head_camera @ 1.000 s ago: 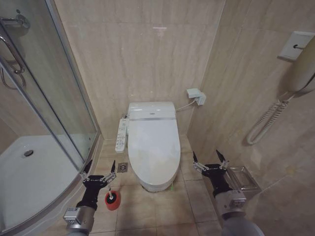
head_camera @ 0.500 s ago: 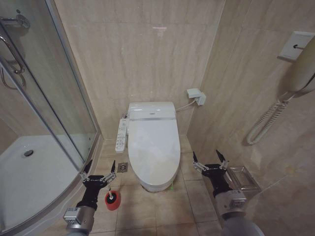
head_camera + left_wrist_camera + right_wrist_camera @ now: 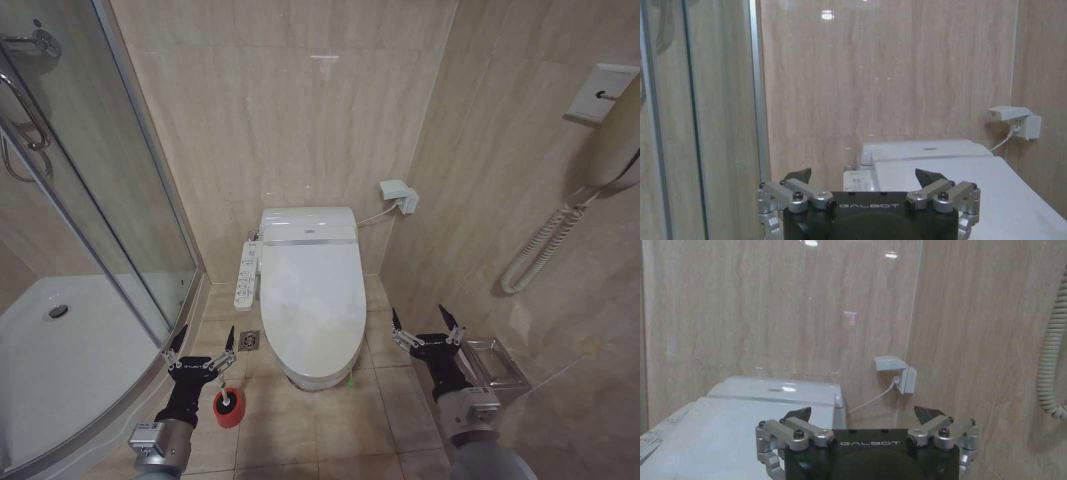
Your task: Open the toilet lid, clean the toilet bowl with a toilet brush, close the toilet lid, and flush.
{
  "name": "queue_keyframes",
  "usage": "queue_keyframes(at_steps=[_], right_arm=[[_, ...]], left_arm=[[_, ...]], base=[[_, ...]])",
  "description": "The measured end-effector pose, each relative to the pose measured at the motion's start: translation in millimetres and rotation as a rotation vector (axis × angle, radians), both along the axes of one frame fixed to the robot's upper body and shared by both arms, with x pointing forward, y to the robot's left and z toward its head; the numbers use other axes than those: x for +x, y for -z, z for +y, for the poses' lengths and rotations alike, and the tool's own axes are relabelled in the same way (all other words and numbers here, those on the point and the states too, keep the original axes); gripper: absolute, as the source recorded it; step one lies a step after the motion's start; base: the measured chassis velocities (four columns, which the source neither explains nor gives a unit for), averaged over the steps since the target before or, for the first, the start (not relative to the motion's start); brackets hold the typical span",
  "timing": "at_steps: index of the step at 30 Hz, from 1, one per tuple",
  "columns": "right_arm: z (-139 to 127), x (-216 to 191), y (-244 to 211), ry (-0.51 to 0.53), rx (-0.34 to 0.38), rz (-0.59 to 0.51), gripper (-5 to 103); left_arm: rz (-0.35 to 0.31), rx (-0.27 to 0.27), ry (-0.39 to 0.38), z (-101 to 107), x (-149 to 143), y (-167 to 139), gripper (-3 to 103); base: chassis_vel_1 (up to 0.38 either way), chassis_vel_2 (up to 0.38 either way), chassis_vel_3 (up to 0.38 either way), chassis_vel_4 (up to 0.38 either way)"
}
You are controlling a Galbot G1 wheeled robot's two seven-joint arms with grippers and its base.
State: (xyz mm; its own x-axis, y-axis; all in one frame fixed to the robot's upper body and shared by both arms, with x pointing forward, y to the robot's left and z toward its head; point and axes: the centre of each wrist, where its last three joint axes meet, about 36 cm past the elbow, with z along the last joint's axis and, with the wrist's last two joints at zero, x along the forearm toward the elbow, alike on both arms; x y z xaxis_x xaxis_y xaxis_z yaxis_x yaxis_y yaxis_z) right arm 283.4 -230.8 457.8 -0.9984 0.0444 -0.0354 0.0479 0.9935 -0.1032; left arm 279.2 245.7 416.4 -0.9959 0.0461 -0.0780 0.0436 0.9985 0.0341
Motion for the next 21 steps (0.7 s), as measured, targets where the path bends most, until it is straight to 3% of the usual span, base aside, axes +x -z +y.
queue_keyframes(at_steps=[21], right_arm=[[0.0, 0.0, 0.0, 0.000, 0.000, 0.000, 100]], left_arm=[[0.000, 0.000, 0.000, 0.0, 0.0, 0.0, 100]], base=[[0.000, 0.000, 0.000, 0.000]])
